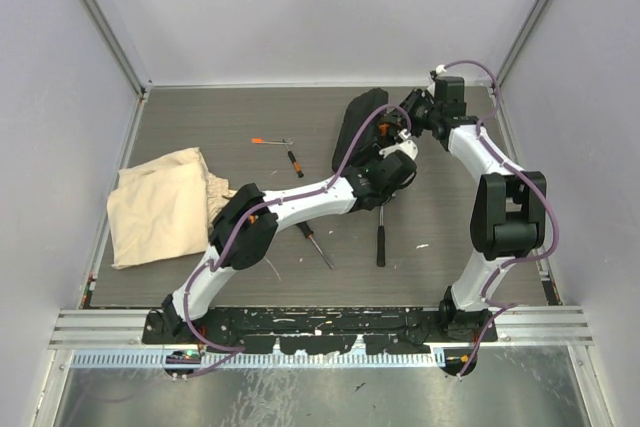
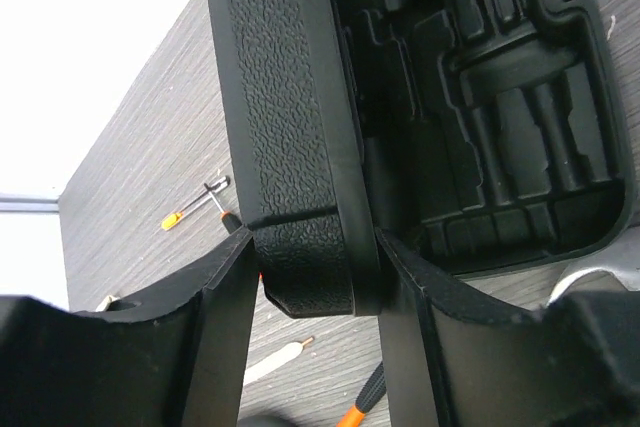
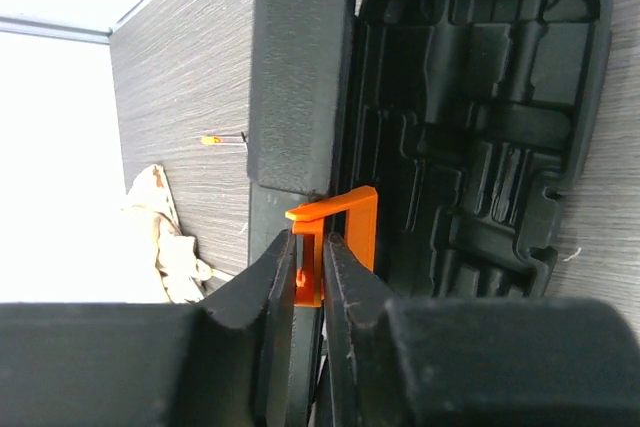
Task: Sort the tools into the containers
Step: Open the storage box at the center of the board.
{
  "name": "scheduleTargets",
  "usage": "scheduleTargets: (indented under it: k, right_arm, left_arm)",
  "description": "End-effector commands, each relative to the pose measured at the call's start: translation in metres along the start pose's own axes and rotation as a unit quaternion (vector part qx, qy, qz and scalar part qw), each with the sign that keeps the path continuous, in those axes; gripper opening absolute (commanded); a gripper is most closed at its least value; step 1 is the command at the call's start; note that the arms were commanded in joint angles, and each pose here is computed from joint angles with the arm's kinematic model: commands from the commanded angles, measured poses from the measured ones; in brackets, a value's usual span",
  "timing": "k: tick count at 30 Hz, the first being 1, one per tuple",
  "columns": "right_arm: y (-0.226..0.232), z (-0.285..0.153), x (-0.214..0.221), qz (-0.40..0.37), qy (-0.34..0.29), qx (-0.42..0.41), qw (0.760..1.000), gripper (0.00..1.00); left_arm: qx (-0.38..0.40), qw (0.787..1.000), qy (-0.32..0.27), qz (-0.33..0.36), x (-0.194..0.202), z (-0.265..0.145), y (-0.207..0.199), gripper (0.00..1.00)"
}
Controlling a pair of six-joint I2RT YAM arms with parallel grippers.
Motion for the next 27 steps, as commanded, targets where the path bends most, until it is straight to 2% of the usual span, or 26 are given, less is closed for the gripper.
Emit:
scheduleTargets:
  k: [1, 4, 7, 15, 19, 27]
  right_arm:
    - [0.04, -0.035, -0.05, -0.045, -0.089, -0.036, 0.994, 0.29]
    - [0.039, -0.048, -0.056, -0.048, -0.111, -0.023, 0.992, 0.42]
    - [0.034, -0.062, -0.061, -0.049, -0.132, -0.006, 0.99, 0.49]
    - [-0.009, -0.077, -0.041, -0.034, -0.151, 0.079, 0.985, 0.52]
    - [-0.035, -0.07, -0.016, -0.021, -0.126, 0.111, 0.985, 0.53]
    - [-0.059, -0.044, 0.014, -0.002, -0.081, 0.115, 0.99, 0.53]
  left_arm:
    - [-0.019, 0.999, -0.026, -0.032, -0.018, -0.008, 0.013, 0.49]
    - [-0.021, 0.999, -0.026, -0.035, -0.019, -0.009, 0.016, 0.5]
    - [-0.019, 0.999, -0.028, -0.039, -0.022, -0.01, 0.017, 0.51]
    - [-0.006, 0.997, -0.03, -0.065, -0.037, -0.017, 0.026, 0.57]
    - [0.023, 0.994, -0.023, -0.101, -0.047, -0.021, 0.035, 0.58]
    - [0.073, 0.979, 0.013, -0.19, -0.048, -0.015, 0.067, 0.55]
Point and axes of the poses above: each gripper's point midway between its finger pads, its own z axis out along the fingers, its own y axis along the line the jaws close on, x = y × z, the point moved 3 cm from there along -z, back along the fingers, and after that the axes turned 11 degrees about -z, right-handed, at the moved point
